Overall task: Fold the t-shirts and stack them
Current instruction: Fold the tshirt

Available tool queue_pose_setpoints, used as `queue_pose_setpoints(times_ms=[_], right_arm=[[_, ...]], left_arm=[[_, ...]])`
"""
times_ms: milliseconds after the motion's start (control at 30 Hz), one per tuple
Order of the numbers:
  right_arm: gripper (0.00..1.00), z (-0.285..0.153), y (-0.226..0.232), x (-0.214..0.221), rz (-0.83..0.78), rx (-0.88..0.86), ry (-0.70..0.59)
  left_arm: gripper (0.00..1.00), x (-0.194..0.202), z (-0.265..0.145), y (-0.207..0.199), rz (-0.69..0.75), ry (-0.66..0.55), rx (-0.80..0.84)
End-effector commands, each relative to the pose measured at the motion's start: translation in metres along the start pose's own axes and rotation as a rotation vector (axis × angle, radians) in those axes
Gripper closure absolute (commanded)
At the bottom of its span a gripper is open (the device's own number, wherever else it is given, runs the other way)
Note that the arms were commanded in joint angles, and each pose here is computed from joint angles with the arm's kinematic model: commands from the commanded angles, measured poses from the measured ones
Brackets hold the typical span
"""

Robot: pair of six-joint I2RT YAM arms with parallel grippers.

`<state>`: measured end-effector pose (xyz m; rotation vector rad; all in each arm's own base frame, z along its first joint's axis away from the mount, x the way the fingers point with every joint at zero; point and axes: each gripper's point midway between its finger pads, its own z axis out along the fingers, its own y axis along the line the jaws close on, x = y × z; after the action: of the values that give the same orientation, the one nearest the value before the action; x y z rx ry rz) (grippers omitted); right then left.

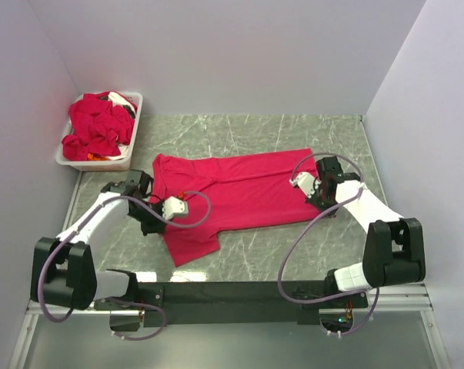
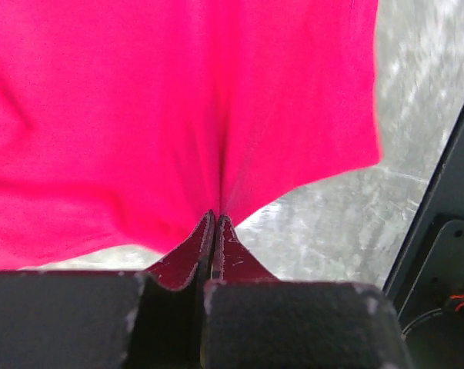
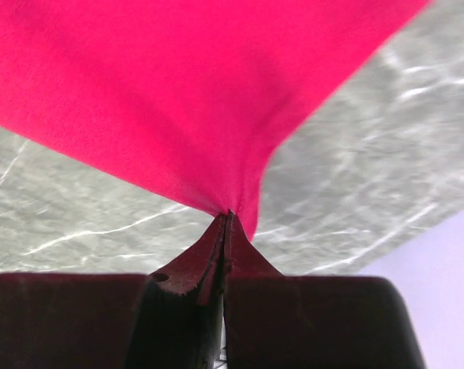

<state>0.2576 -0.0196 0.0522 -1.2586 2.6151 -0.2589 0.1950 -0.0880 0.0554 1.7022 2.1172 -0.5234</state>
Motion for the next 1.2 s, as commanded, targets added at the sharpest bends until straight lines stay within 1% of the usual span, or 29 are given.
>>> queue_pose_setpoints(times_ms=[0, 67, 167, 333, 467, 633, 700, 933, 1167], right_arm=[[1.0, -0.014, -0.031, -0.014, 0.008, 0.044, -0.025], [1.0, -0.019, -0.045, -0.024, 0.012, 0.066, -0.042], [1.0, -0.018, -0.058, -0.036, 0.005, 0.063, -0.045], [1.0, -0.019, -0.082, -0.058, -0.004, 0.071, -0.055], [1.0, -0.004, -0.099, -0.07, -0.015, 0.067, -0.037], [1.0, 0.007, -0.123, -0.088, -0.02, 0.079, -0.032], [1.0, 0.018, -0.126, -0.091, -0.023, 0.068, -0.018], [1.0, 0.035, -0.147, -0.108, -0.012, 0.084, -0.016], [1.0, 0.041, -0.156, -0.118, -0.011, 0.094, -0.026]], left_arm=[[0.99, -0.023, -0.019, 0.019, -0.065, -0.068, -0.01], [0.99, -0.028, -0.023, 0.025, -0.086, -0.082, 0.006], [0.99, -0.042, -0.033, 0.045, -0.083, -0.108, -0.03], [0.99, -0.051, -0.037, 0.078, -0.11, -0.119, -0.083], [0.99, -0.06, -0.04, 0.112, -0.143, -0.135, -0.128], [0.99, -0.063, -0.034, 0.14, -0.165, -0.13, -0.15], [0.99, -0.063, -0.03, 0.153, -0.185, -0.128, -0.162], [0.99, -0.048, -0.008, 0.179, -0.248, -0.108, -0.153], [0.99, -0.05, -0.015, 0.189, -0.271, -0.132, -0.144]])
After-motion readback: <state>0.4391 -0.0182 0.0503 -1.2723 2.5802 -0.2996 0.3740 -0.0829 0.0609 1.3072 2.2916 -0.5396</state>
